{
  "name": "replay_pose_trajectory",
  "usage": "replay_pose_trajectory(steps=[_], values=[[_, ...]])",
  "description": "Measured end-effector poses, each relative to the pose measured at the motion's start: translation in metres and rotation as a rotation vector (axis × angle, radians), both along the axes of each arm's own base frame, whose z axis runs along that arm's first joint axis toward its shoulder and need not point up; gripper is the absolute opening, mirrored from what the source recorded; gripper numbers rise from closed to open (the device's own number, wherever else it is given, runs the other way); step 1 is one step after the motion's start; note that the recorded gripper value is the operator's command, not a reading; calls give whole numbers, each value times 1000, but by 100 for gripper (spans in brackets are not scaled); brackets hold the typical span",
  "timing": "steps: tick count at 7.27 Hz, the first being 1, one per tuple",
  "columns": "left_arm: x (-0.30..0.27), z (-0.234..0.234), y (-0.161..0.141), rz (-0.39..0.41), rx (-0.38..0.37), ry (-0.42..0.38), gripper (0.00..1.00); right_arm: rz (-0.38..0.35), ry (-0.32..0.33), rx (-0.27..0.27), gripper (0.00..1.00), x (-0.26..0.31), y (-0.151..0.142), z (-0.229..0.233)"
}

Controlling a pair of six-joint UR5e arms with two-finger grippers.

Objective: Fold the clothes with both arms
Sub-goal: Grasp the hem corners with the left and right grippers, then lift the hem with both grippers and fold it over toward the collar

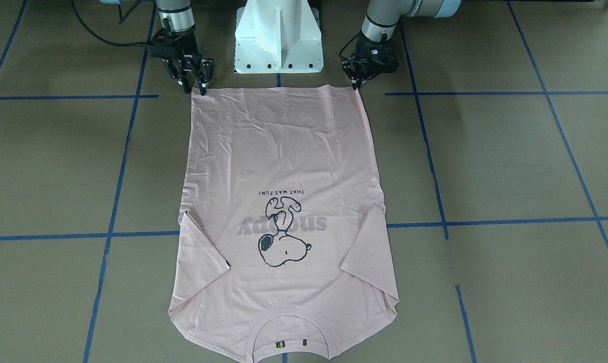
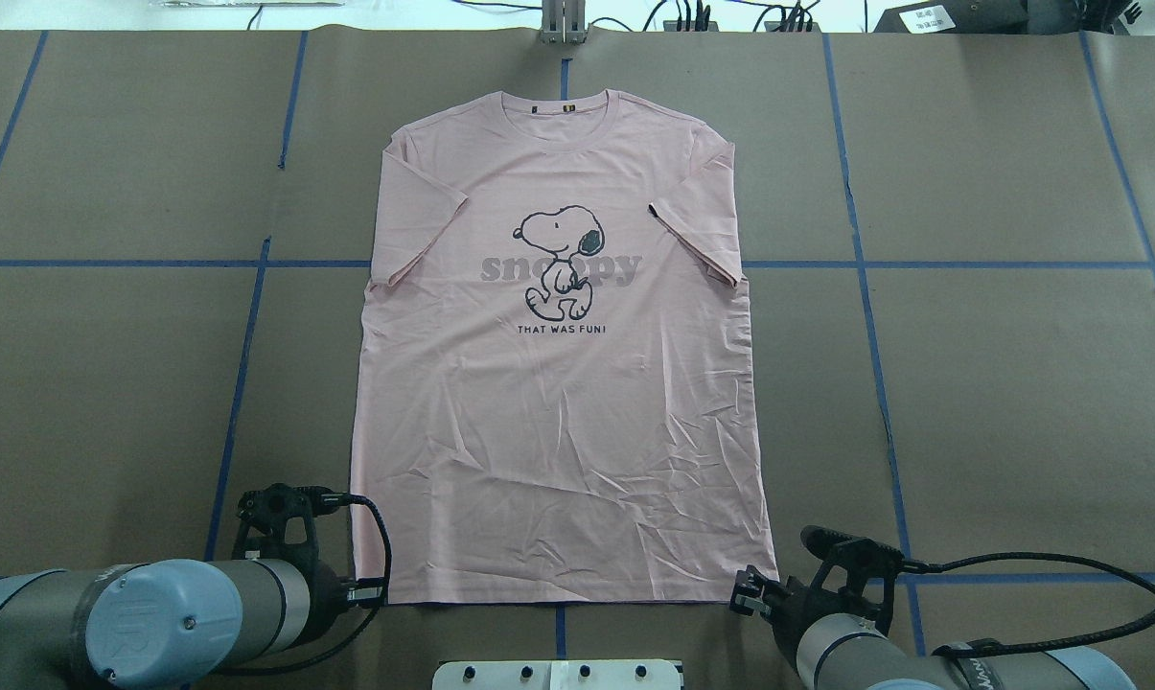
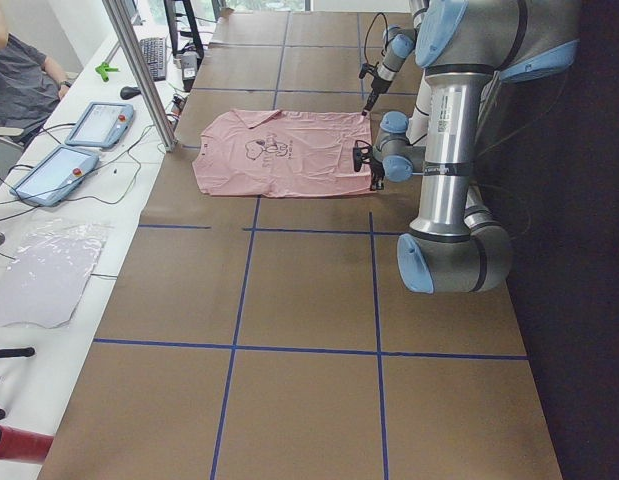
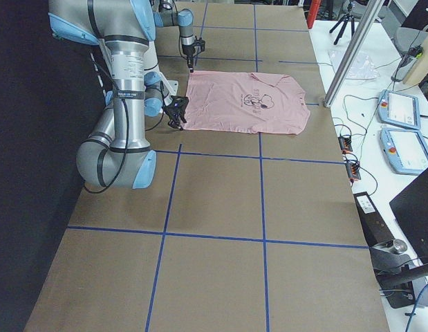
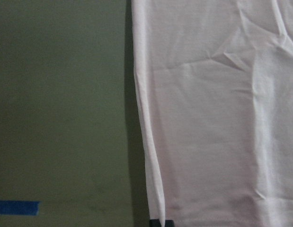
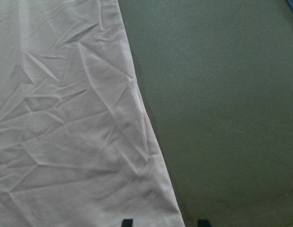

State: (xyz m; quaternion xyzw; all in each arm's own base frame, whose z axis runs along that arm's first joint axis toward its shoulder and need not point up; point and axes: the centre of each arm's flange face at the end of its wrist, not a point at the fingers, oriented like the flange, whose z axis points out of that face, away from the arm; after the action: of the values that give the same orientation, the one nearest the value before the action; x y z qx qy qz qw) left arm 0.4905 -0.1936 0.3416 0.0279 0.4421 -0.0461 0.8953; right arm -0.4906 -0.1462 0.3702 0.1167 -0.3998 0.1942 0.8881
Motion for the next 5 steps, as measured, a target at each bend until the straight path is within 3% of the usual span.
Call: replay_pose_trajectory(steps=[1, 2, 5], values=[[0, 0, 0, 0, 0, 1, 0, 2, 0, -1, 25, 0, 0, 0], [0, -1, 0, 0, 0, 1, 0, 6, -1, -2, 3, -1, 0, 1], [-1, -2, 0, 0, 0, 3, 0, 19, -10, 0, 0, -2, 0, -2]])
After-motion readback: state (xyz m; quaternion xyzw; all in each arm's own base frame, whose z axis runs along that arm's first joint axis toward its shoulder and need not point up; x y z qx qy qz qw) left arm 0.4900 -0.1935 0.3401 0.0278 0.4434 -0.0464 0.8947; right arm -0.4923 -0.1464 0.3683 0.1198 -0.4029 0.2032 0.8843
